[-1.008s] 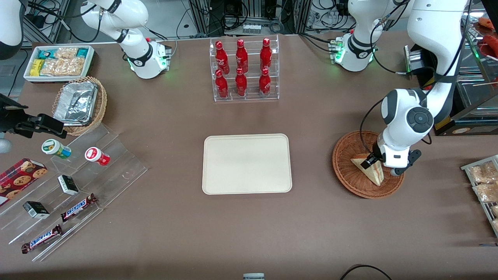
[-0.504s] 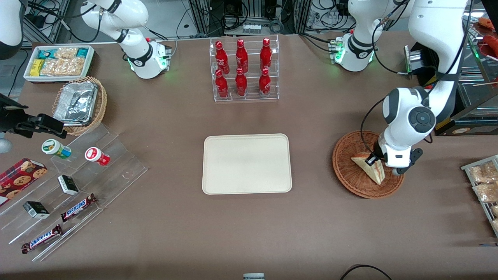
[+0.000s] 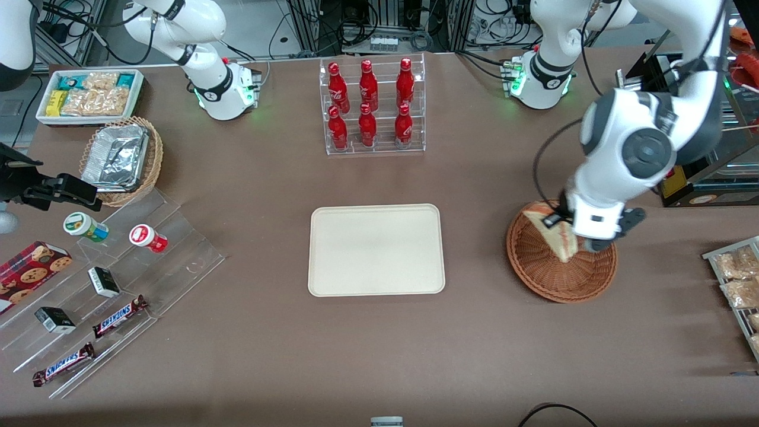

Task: Place sandwich from basket to tray
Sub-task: 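Lift the sandwich and carry it with the left gripper over the cream tray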

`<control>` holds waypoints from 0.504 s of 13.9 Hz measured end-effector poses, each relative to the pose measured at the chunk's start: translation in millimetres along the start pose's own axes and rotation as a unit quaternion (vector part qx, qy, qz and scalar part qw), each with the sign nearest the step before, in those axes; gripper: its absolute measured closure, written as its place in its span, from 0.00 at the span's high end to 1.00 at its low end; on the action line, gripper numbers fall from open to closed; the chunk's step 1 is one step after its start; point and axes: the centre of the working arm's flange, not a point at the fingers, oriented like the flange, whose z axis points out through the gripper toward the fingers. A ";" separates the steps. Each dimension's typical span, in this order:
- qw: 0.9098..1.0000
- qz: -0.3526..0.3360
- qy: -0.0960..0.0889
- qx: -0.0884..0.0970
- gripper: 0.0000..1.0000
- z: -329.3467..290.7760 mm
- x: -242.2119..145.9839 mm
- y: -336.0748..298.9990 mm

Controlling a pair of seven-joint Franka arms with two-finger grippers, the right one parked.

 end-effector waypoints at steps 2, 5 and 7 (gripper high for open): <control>0.999 0.038 0.011 -0.010 0.15 -14.9 -45.4 53.2; 0.996 0.092 0.014 -0.012 0.15 -7.9 -114.7 127.0; 0.993 0.120 0.010 -0.009 0.15 11.2 -146.4 166.8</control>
